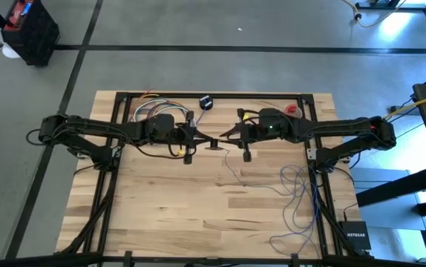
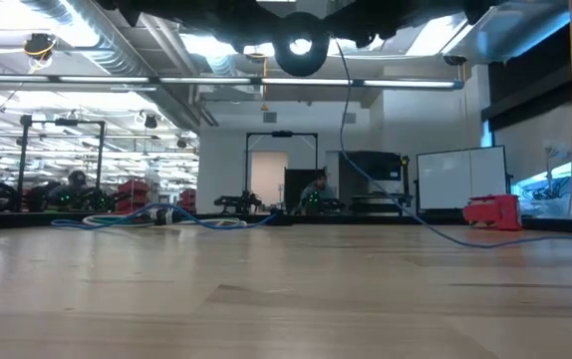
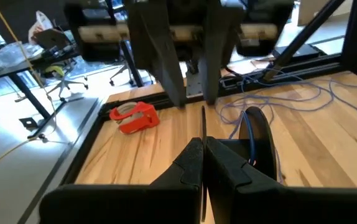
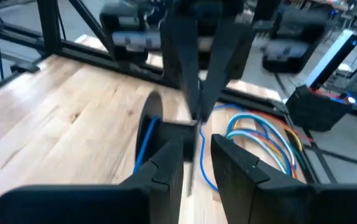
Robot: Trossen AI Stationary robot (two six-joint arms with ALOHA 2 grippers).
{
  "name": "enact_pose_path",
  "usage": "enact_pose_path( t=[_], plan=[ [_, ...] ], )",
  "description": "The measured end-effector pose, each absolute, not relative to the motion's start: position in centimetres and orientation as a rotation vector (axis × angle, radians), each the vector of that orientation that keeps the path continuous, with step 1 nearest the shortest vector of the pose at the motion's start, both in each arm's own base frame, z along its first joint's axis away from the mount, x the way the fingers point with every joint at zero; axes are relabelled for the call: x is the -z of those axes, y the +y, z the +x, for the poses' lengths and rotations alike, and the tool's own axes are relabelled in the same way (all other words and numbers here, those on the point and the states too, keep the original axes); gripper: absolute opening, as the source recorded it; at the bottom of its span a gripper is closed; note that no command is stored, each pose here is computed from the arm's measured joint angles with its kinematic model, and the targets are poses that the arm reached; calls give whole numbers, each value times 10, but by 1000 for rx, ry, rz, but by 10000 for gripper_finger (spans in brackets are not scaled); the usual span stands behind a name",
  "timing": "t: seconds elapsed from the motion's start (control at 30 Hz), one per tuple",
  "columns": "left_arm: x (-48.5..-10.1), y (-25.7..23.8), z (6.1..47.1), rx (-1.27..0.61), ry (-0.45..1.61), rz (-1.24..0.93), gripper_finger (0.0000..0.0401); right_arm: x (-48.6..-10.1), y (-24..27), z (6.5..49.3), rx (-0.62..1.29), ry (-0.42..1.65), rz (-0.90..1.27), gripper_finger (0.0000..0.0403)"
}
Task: Coil cords
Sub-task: Coil the blue wire onto the black spool
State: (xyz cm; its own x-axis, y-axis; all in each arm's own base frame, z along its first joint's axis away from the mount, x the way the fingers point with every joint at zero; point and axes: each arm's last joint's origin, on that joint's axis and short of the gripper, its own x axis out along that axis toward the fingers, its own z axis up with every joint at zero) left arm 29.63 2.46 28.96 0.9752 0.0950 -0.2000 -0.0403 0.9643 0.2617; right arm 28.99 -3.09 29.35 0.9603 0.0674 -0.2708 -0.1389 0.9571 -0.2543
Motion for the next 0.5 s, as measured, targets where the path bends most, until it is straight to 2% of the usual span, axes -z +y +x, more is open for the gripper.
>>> enact_pose_path(
  t=[0.3,0.5],
  plan=[
    [-292,24,299,-70,175,276,1,-289,-31,294,-104,270,-276,81],
    [-289,24,306,-63,134,262,1,-286,-32,296,-102,281,-252,12]
  ],
)
